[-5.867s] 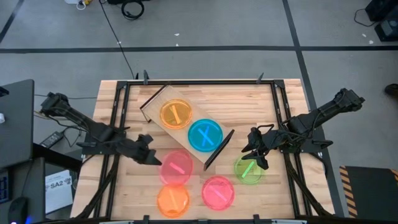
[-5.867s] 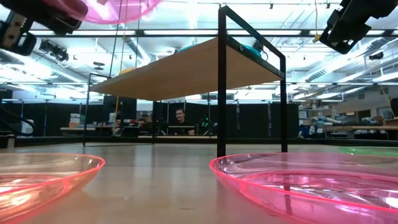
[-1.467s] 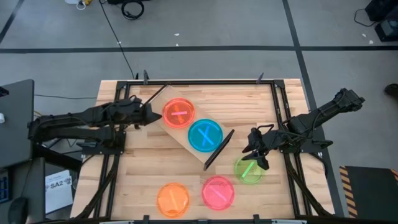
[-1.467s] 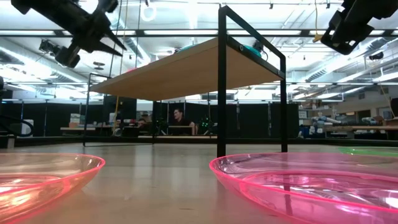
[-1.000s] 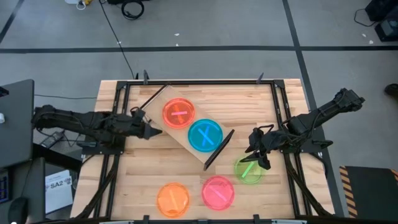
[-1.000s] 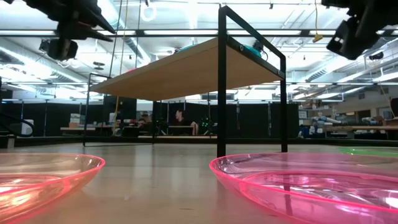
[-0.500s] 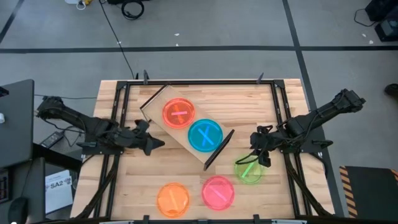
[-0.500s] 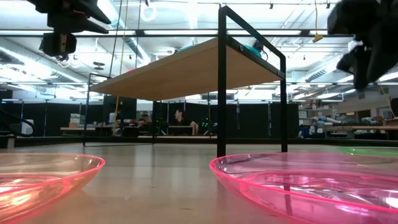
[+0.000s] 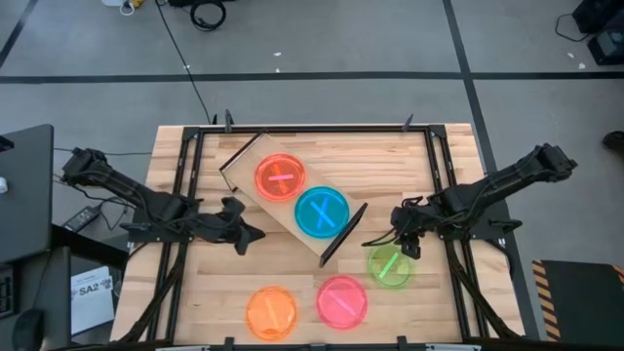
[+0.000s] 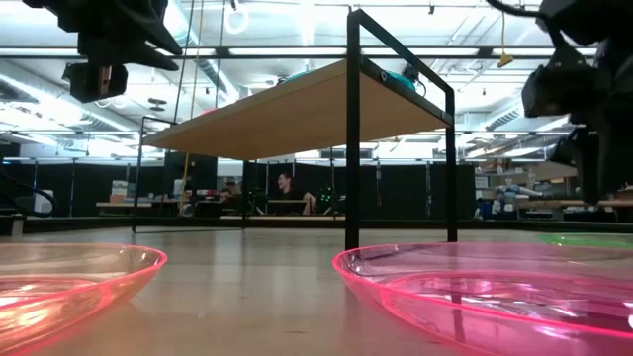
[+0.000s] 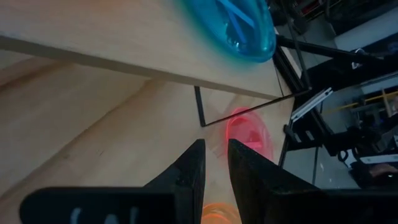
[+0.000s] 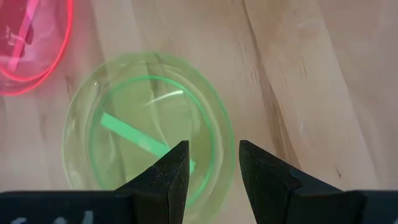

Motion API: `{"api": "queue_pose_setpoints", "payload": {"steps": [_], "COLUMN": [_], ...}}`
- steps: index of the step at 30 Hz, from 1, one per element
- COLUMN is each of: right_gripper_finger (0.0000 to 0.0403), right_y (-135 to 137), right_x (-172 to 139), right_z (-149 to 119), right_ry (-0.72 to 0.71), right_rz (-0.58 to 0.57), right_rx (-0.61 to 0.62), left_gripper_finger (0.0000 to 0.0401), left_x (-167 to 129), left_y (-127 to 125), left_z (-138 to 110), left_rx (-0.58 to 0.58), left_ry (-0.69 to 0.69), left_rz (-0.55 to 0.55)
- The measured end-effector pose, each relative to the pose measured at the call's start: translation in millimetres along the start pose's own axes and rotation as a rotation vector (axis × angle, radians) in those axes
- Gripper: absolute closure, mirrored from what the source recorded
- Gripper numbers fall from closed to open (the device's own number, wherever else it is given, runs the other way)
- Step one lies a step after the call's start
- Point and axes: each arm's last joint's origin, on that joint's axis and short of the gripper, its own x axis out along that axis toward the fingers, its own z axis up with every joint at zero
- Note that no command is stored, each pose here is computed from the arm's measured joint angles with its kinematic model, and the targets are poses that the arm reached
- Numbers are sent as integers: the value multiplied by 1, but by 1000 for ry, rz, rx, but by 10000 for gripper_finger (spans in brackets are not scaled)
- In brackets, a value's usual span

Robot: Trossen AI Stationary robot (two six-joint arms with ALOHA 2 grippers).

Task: Place and stack plates onto a shelf
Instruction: Stack the green plate on top of the blue plate on the shelf

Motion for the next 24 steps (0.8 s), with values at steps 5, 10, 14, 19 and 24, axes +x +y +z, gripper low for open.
{"api": "queue_pose_setpoints", "payload": {"steps": [5, 10, 14, 19, 24], "right_gripper_finger": [256, 256, 256, 256, 256], "right_y": [-7, -12, -14, -18, -19], "right_x": [7, 16, 22, 28, 30], "right_z": [-2, -7, -10, -15, -18], "right_ry": [-17, -39, -61, -67, -47], "right_rz": [-6, 18, 50, 58, 95], "right_rx": [20, 29, 27, 29, 27], "left_gripper_finger": [326, 326, 326, 326, 326], "left_x": [3, 3, 3, 3, 3], "left_y": [-2, -2, -2, -2, -2], "left_z": [-1, -1, -1, -1, -1], "left_rx": [-7, -5, -5, -4, -3], "left_ry": [-5, -3, -3, -3, -3], "left_rz": [-18, -15, -14, -15, -15]}}
